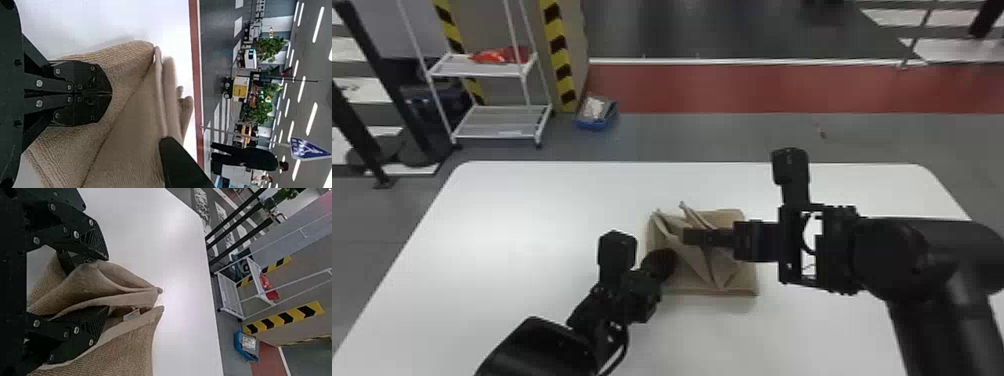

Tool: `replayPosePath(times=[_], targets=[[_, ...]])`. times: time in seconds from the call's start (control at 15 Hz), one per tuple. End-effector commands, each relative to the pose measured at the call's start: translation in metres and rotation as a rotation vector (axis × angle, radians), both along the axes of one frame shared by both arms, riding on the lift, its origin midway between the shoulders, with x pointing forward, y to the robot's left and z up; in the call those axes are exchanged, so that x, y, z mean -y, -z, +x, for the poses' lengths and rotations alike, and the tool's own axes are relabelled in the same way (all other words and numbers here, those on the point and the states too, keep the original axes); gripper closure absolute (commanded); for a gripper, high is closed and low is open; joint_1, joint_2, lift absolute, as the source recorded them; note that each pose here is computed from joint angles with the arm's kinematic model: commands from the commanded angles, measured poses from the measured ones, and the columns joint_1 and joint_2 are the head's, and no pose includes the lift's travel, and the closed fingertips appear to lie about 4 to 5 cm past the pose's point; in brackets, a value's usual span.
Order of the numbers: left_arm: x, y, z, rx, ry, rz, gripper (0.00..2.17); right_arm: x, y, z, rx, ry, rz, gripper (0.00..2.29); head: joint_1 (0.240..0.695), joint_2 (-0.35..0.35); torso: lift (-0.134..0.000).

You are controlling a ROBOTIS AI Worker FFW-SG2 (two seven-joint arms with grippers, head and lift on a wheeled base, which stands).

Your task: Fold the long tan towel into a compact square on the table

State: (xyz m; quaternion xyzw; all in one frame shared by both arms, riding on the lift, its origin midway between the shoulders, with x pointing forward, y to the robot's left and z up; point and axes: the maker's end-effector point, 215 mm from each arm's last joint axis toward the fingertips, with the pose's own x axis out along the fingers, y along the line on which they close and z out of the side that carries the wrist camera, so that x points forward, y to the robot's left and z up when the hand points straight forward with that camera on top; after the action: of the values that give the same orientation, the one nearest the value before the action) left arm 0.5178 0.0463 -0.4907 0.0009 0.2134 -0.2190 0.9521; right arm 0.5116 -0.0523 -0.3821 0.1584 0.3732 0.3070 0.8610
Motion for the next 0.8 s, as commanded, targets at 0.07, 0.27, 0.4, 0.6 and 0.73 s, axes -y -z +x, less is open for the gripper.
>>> replayPosePath(times=[0.07, 0.27, 0.4, 0.6, 0.73], targets=[[0.002, -0.001, 0.000, 0.001, 0.002, 0.000, 2.14, 0.044, -0.015, -0.018, 0.030, 0.081, 0.057, 0.06, 0.695, -0.015, -0.113], [0.004, 0.002, -0.001, -0.004, 0.003, 0.000, 2.14, 0.084, -0.022, -0.034, 0.060, 0.137, 0.130, 0.06, 0.695, -0.050, -0.113], [0.008, 0.002, -0.003, -0.004, 0.011, 0.001, 2.14, 0.101, -0.065, -0.017, 0.192, 0.165, 0.292, 0.06, 0.695, -0.088, -0.113], [0.014, 0.003, -0.006, -0.006, 0.021, 0.006, 2.14, 0.115, -0.064, -0.017, 0.193, 0.169, 0.301, 0.12, 0.695, -0.123, -0.113], [0.013, 0.004, -0.007, -0.005, 0.020, 0.011, 2.14, 0.125, -0.044, -0.008, 0.174, 0.171, 0.231, 1.02, 0.695, -0.139, -0.113]])
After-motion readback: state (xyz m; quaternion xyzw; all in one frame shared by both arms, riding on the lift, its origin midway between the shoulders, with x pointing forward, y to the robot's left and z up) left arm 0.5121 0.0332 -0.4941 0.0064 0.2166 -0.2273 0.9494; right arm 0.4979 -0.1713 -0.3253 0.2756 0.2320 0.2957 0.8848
